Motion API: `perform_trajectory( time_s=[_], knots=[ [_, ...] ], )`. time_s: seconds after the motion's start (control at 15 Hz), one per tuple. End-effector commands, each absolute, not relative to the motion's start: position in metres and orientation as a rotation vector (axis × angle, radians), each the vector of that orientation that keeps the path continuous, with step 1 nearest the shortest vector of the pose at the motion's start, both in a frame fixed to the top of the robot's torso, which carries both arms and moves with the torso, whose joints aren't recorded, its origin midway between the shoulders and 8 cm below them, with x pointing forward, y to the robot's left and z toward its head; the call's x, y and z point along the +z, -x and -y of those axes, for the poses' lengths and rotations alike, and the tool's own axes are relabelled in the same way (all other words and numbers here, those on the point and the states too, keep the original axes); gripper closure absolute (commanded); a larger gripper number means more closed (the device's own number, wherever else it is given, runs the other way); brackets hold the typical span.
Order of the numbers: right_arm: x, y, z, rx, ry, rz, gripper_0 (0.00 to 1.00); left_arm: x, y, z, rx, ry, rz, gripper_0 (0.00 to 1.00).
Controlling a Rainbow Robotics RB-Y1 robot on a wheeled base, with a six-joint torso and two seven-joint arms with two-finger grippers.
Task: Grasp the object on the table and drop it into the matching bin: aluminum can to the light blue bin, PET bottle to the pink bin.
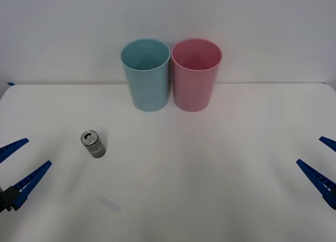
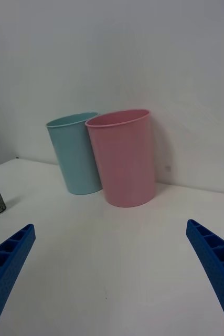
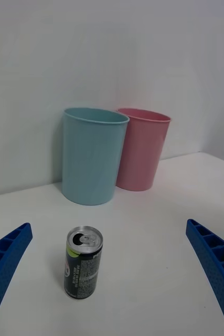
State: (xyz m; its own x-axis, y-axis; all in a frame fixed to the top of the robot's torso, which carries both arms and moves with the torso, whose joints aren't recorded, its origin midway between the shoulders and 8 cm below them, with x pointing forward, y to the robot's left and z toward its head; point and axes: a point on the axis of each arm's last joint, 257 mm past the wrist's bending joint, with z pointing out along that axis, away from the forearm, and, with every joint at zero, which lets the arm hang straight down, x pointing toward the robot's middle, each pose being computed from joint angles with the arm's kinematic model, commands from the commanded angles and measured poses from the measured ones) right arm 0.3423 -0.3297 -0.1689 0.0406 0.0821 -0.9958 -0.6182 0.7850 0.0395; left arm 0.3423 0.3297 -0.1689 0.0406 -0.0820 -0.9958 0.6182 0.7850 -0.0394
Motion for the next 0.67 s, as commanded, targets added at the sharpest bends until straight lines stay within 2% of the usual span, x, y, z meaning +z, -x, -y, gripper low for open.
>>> perform_trajectory(
  time_s=[0.07,0.33,0.67],
  knots=[
    [-0.169,-0.342,0.330,0.567,0.465,-1.441,0.00,-0.169,-0.342,-0.330,-0.567,-0.465,-1.441,0.00],
    [-0.169,-0.342,0.330,0.567,0.465,-1.441,0.00,-0.167,-0.342,-0.341,-0.549,-0.436,-1.444,0.00],
    [-0.169,-0.342,0.330,0.567,0.465,-1.441,0.00,-0.184,-0.331,-0.353,-0.524,-0.402,-1.501,0.00]
  ],
)
